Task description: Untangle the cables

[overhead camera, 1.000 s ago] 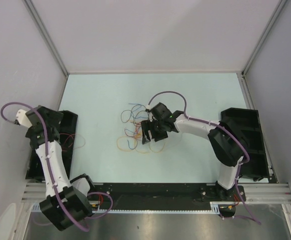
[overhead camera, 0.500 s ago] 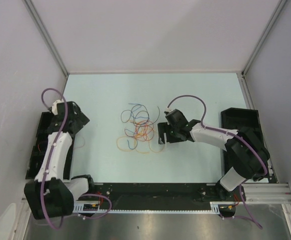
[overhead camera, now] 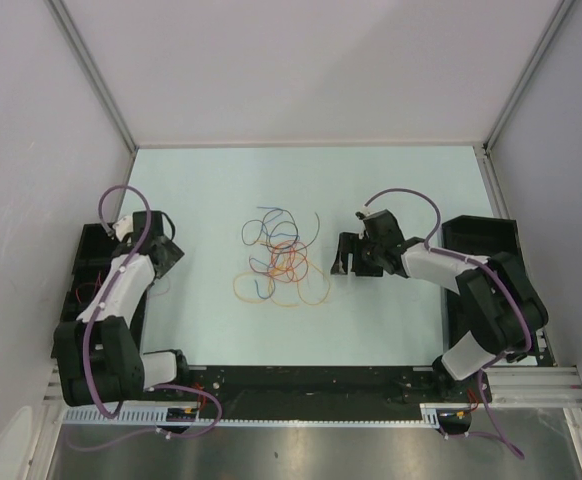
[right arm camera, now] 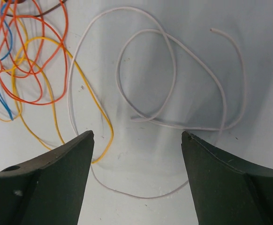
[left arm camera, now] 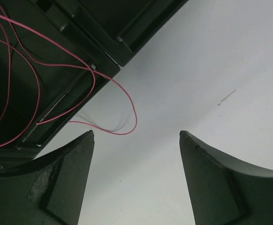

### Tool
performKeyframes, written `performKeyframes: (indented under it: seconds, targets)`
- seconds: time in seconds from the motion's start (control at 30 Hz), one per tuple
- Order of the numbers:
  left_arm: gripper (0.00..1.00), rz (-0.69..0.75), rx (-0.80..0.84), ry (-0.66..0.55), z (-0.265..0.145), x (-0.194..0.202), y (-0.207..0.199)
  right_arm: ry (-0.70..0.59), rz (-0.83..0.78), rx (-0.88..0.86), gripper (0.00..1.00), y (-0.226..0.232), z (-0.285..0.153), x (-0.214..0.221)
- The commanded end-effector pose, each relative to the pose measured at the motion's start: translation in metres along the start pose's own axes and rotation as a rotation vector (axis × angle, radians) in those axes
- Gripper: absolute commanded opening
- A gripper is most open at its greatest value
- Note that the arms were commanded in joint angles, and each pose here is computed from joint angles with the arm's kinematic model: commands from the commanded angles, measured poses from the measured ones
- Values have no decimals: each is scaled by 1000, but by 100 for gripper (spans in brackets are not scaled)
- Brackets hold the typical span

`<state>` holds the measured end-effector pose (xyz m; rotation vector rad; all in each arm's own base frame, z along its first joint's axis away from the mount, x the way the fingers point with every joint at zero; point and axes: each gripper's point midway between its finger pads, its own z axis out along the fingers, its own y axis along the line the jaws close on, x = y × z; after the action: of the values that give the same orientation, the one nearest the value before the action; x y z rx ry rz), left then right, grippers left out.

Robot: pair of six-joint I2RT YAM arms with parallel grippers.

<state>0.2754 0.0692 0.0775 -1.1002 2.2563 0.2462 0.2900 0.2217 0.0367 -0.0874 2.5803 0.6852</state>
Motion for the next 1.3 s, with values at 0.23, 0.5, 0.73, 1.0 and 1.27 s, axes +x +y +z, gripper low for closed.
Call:
performKeyframes:
  seconds: [0.23, 0.5, 0.73, 1.0, 1.27]
  targets:
    - [68, -45, -54, -40, 32, -1, -4, 22, 29, -84, 79, 5, 10, 1]
    - [39, -42, -91, -34, 48, 3, -2, 29, 35, -98, 79, 5, 11, 1]
    - [0, -62, -50, -77, 29, -11, -5, 34, 41, -106, 79, 6, 12, 2]
    - [0, -101, -42, -254, -44, -67, 13, 35, 42, -106, 78, 5, 12, 2]
    - [0, -262, -123, -306, -56, -91, 69, 33, 44, -104, 77, 4, 13, 2]
